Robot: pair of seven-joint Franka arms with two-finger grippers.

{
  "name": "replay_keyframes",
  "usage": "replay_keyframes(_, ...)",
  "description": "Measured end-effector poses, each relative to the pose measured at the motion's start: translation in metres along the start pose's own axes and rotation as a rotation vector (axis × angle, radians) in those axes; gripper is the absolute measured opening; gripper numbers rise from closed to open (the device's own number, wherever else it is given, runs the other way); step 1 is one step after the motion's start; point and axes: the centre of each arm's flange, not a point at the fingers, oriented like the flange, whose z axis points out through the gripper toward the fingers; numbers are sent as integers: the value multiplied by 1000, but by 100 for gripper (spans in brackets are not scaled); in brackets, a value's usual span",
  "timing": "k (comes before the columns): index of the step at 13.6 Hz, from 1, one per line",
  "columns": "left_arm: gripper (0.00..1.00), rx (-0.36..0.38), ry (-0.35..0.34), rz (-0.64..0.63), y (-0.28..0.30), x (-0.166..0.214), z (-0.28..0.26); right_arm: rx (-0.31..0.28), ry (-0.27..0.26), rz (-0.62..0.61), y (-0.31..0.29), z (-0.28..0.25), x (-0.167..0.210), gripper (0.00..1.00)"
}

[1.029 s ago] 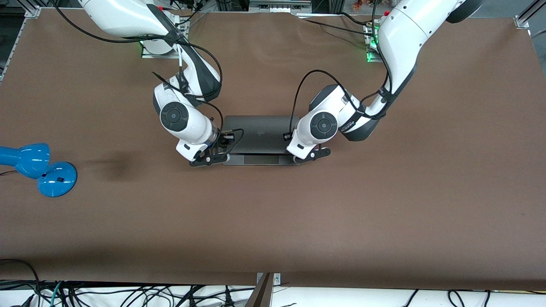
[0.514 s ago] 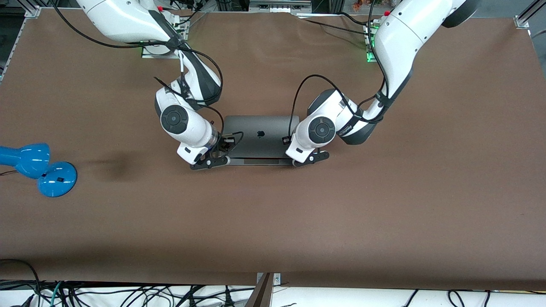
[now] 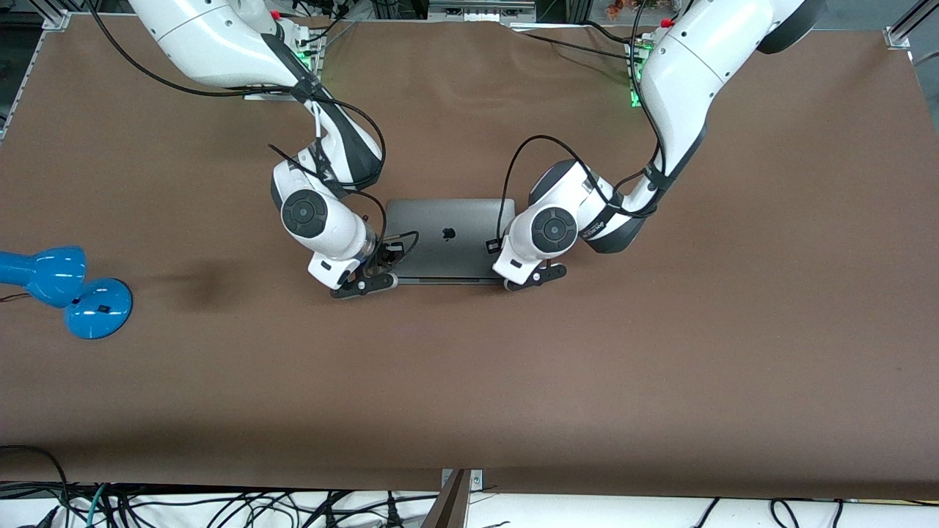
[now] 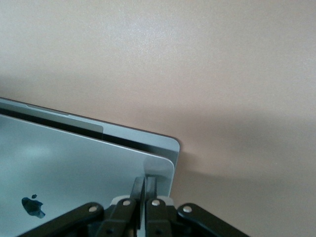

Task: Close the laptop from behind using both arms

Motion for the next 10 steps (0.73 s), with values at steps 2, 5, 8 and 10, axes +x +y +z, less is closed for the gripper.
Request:
replay_keyframes(2,1,-6,3,-2,0,2,2,-9,16,-17,1,4,2,7)
replay_keyframes(5,1,-7,2,-4,0,3,6,-13,30,-29,3,14,4,4)
replay_keyframes(8,1,-7,3,-2,1,3,10,-23,40,-46,4,23,5,1)
replay_keyframes(10,1,-10,5,-3,1,3,12,-23,46,-51,4,26,5,1)
